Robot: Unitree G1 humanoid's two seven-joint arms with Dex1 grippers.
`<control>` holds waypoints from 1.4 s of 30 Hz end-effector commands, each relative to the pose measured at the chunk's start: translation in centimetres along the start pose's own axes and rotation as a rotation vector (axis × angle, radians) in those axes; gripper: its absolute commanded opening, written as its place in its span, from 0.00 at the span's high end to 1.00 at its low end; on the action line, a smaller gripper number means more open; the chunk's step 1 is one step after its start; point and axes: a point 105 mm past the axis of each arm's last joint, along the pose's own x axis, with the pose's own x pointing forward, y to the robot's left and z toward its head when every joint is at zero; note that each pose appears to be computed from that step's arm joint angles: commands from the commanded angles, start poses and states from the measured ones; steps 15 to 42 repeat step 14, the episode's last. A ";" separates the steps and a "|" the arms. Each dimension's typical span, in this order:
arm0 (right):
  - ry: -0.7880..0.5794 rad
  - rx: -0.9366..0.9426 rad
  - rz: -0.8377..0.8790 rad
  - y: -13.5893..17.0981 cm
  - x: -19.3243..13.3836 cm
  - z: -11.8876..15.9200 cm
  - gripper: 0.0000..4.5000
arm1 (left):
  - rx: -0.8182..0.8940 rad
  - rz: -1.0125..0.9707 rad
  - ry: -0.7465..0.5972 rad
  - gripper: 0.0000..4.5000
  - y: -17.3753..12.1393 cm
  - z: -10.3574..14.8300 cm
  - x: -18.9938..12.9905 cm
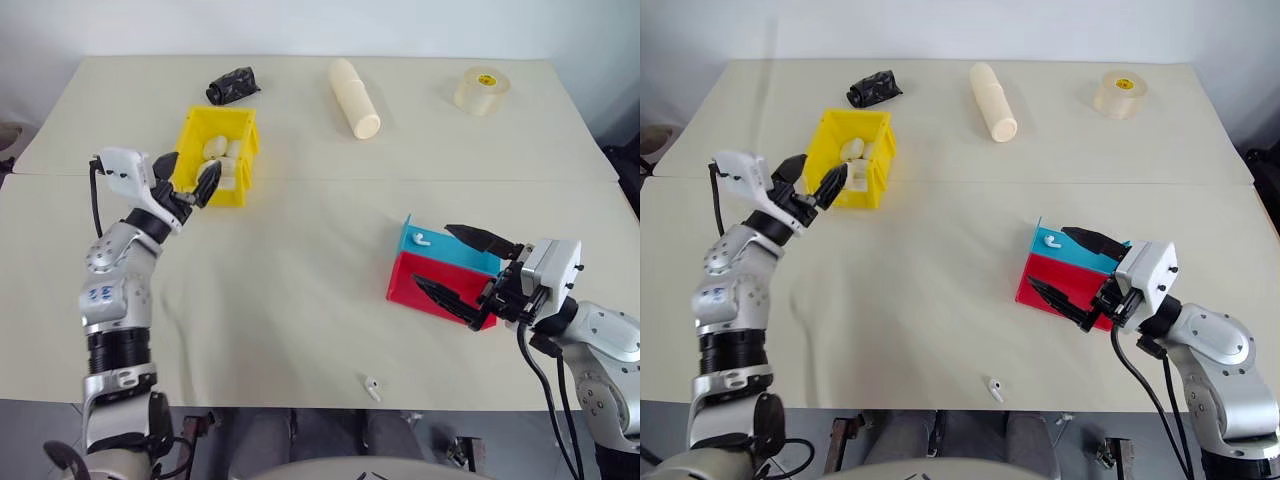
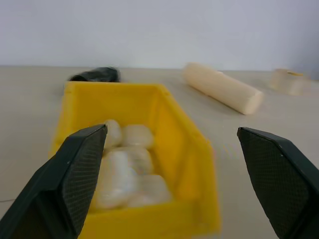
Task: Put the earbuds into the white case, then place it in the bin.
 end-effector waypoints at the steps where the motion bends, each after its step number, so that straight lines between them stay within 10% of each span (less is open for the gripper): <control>1: 0.018 -0.046 0.007 -1.0 -1.5 0.6 0.00 | 0.107 -0.340 0.051 0.01 -3.1 0.9 -2.8; 7: 0.101 -0.042 0.041 -2.1 -3.3 -0.5 0.00 | 0.351 -0.503 0.260 0.01 -4.4 -2.0 -5.5; 42: 0.120 -0.053 0.042 -2.7 -4.0 -0.6 0.00 | 0.400 -0.558 0.183 0.01 -5.4 -1.8 -4.4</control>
